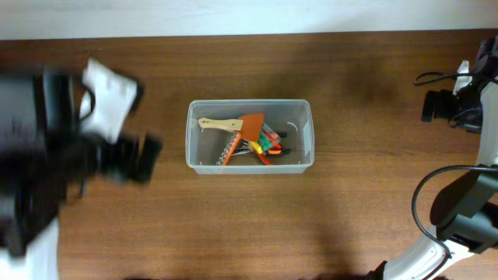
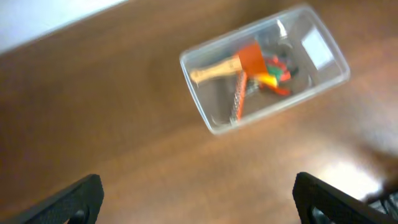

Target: Pack container

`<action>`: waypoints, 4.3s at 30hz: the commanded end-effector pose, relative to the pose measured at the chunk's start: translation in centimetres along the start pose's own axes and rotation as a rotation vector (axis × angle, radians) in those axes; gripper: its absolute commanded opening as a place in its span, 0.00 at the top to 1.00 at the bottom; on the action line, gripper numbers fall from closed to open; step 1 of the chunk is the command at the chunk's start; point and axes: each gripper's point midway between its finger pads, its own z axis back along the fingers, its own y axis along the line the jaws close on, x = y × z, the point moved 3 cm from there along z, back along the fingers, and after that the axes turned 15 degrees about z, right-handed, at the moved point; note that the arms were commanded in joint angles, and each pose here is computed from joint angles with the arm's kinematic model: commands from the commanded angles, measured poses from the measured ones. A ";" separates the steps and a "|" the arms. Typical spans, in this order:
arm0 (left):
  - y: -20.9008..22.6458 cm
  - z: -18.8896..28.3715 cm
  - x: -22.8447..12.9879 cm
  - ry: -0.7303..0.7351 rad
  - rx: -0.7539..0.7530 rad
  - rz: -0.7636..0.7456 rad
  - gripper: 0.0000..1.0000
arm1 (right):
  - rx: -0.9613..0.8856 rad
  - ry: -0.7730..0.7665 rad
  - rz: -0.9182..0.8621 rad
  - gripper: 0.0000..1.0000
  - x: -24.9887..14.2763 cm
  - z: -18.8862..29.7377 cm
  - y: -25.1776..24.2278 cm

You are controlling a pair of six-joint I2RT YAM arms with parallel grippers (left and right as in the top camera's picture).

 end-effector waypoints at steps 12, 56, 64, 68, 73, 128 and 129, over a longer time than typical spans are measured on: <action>-1.1 -1.6 -11.8 -0.385 -0.122 0.242 0.01 | 0.003 0.002 -0.014 0.01 -0.1 -0.2 -0.2; 6.7 -17.9 -15.6 -0.762 0.128 0.389 0.01 | 0.002 0.002 -0.014 0.01 -0.1 -0.1 -0.2; 7.0 -17.8 -16.3 -0.809 0.142 0.393 0.01 | 0.002 0.002 -0.014 0.01 -0.1 -0.1 -0.2; 7.0 -18.1 -16.7 -0.832 0.133 0.389 0.01 | 0.003 0.002 -0.014 0.01 -0.1 -0.2 -0.2; 7.1 -18.0 -16.7 -0.837 0.136 0.386 0.01 | 0.002 0.002 -0.014 0.01 -0.1 -0.1 -0.2; 7.5 -18.0 -16.8 -0.835 0.152 0.383 0.01 | 0.002 0.002 -0.014 0.01 -0.1 -0.1 -0.2; 7.5 -18.0 -16.8 -0.835 0.152 0.383 0.01 | 0.002 0.002 -0.014 0.01 -0.1 -0.1 -0.2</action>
